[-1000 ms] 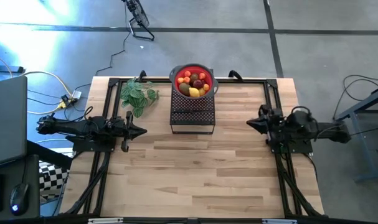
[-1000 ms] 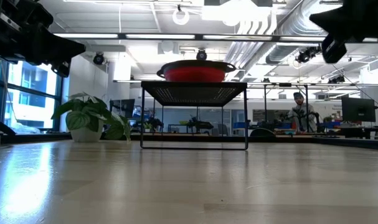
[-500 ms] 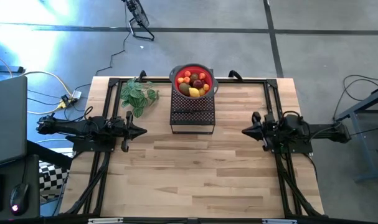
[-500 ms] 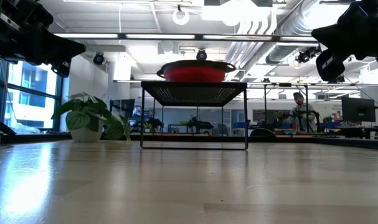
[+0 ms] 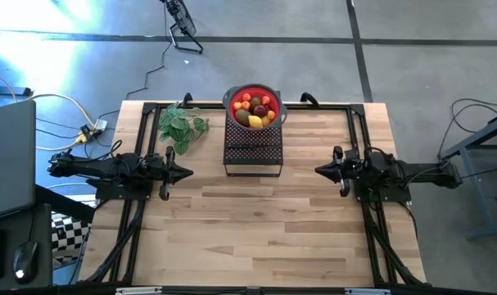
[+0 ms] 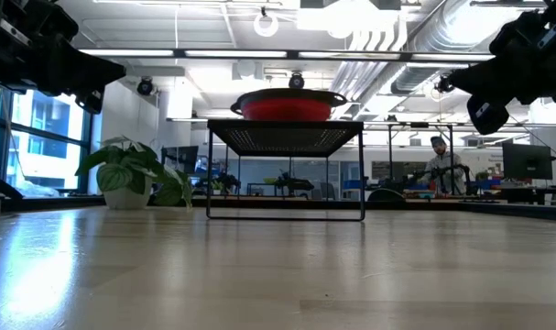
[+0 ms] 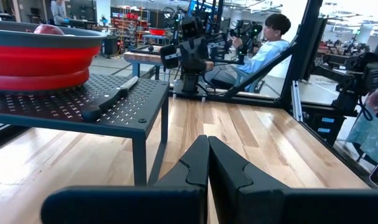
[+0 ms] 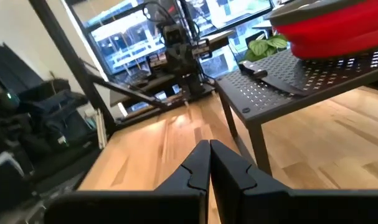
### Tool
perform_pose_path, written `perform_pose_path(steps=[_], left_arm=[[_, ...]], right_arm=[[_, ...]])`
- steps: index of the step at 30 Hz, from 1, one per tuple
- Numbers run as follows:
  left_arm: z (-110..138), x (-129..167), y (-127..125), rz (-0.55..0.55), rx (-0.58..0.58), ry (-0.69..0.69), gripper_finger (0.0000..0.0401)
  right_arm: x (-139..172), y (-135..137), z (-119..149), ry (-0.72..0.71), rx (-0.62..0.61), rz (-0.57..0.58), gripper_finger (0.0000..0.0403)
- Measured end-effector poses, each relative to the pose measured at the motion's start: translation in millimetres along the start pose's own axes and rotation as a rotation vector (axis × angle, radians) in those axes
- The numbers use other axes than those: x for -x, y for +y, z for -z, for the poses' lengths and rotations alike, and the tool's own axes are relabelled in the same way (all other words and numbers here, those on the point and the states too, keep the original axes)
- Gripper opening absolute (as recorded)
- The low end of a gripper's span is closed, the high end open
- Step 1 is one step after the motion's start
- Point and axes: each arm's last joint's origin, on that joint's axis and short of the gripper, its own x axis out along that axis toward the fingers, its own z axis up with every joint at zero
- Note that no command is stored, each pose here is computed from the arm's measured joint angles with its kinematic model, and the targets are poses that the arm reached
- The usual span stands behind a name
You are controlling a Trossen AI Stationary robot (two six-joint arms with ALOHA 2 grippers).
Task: Pick & Place Fruit
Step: Return to Home Position
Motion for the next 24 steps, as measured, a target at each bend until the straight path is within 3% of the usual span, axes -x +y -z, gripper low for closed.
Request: perform_pose_path(steps=[24], left_arm=[[0.0, 0.0, 0.0, 0.000, 0.000, 0.000, 0.0000]], right_arm=[[-0.6, 0.3, 1.4, 0.022, 0.026, -0.020, 0.0004]])
